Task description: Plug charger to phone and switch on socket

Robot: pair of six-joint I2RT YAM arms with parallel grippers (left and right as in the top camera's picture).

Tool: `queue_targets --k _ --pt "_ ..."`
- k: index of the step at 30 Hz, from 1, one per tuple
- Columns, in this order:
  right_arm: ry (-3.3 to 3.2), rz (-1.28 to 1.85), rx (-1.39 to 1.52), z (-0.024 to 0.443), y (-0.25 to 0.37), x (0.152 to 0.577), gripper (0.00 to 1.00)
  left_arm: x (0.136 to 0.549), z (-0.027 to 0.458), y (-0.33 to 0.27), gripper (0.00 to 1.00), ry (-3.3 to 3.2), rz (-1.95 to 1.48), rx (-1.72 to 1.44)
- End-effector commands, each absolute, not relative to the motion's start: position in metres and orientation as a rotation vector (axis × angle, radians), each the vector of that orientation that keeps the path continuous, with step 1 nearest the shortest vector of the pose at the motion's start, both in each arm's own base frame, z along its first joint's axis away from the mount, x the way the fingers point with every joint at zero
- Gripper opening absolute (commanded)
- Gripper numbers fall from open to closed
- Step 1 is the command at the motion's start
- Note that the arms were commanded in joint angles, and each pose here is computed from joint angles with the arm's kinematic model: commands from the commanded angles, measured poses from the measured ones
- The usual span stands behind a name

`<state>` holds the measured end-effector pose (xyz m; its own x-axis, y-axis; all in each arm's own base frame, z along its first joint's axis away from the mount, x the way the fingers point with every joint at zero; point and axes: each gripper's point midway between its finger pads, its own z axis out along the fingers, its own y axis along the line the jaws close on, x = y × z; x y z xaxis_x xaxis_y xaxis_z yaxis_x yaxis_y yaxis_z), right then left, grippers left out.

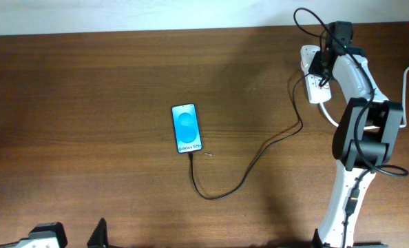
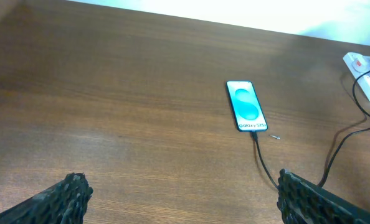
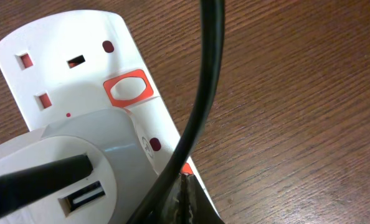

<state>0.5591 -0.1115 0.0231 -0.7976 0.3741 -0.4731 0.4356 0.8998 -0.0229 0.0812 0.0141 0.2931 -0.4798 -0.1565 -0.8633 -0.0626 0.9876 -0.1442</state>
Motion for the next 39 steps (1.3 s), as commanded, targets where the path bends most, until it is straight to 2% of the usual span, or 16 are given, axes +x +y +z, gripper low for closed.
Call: queue_targets --k 1,16,23,31,39 --pt "2.941 0.325 0.277 -0.087 0.046 0.512 0.04 0.081 0.293 0.015 0.99 2.065 -0.115 -0.164" --pt "2.956 0.327 -0.021 -0.09 0.067 0.507 0.04 0.081 0.293 0.015 0.99 2.065 -0.115 -0.164" --pt "2.921 0.364 -0.028 -0.071 0.072 0.519 0.04 0.081 0.293 0.015 0.99 2.065 -0.115 -0.164" --pt "2.86 0.276 0.174 -0.04 0.045 0.543 0.04 0.081 0.293 0.015 0.99 2.065 -0.115 -0.164" --pt "2.794 0.254 0.421 -0.034 0.01 0.556 0.04 0.081 0.293 0.015 0.99 2.065 -0.115 -0.164"
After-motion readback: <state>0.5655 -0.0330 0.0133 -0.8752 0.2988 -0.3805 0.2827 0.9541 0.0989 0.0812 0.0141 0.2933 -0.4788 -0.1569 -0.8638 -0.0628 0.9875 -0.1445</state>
